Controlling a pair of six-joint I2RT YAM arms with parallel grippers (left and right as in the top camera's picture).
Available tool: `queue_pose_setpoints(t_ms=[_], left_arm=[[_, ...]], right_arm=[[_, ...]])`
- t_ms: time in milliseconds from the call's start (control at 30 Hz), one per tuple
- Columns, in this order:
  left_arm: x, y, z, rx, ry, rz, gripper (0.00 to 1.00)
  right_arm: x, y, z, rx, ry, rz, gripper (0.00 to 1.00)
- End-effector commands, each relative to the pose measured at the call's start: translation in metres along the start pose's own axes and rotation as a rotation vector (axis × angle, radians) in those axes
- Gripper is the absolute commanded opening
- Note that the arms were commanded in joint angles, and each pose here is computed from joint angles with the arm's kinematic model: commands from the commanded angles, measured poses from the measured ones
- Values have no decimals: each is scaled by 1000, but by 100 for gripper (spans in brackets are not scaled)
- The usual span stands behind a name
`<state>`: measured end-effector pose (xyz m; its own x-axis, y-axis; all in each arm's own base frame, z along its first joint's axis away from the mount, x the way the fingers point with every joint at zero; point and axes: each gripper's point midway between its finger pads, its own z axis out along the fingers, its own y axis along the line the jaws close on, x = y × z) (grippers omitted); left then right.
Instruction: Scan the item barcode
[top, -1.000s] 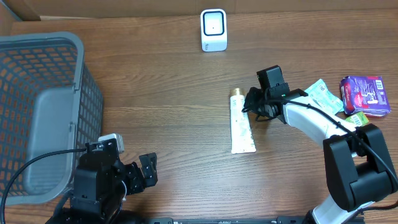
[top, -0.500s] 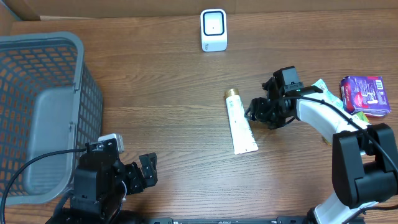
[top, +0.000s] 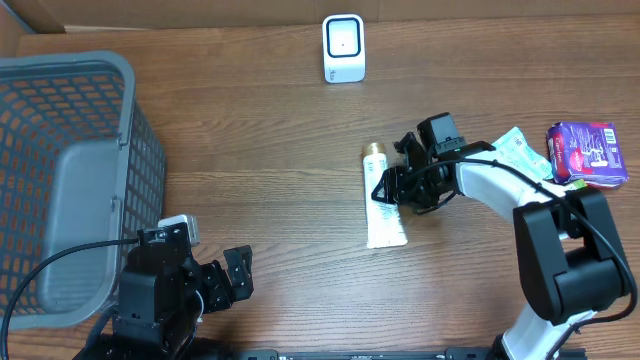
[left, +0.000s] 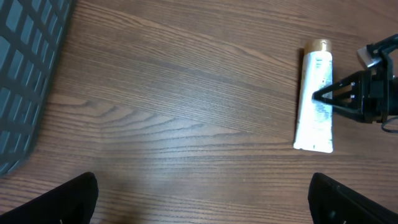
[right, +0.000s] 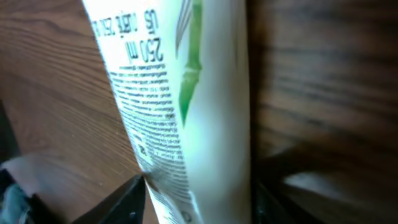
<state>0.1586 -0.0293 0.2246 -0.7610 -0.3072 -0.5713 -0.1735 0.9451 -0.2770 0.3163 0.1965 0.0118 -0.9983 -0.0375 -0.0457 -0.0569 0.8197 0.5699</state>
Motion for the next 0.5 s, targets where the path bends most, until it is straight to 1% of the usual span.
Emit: queue_pose_setpoints(t_ms=[0,133,233,367,400,467], left_arm=[[0,-1,-2,9,-8,-3,99],[0,-1,-2,9,-8,-3,100],[0,-1,-2,9,-8,-3,100],[0,-1,-2,9,-8,-3,99],[0,-1,-2,9,-8,-3,100],[0,-1,-2,9,-8,-3,100]], right_arm=[[12,-1,12,-4,60,59,47],[13,-1,12,0,64,87,41],[8,-2,12,2,46,95,30],[-7,-2,13,9,-14,127,9],[-11,0,12,-1,-29,118,5],[-14,3,12,-15,-40,107,4]])
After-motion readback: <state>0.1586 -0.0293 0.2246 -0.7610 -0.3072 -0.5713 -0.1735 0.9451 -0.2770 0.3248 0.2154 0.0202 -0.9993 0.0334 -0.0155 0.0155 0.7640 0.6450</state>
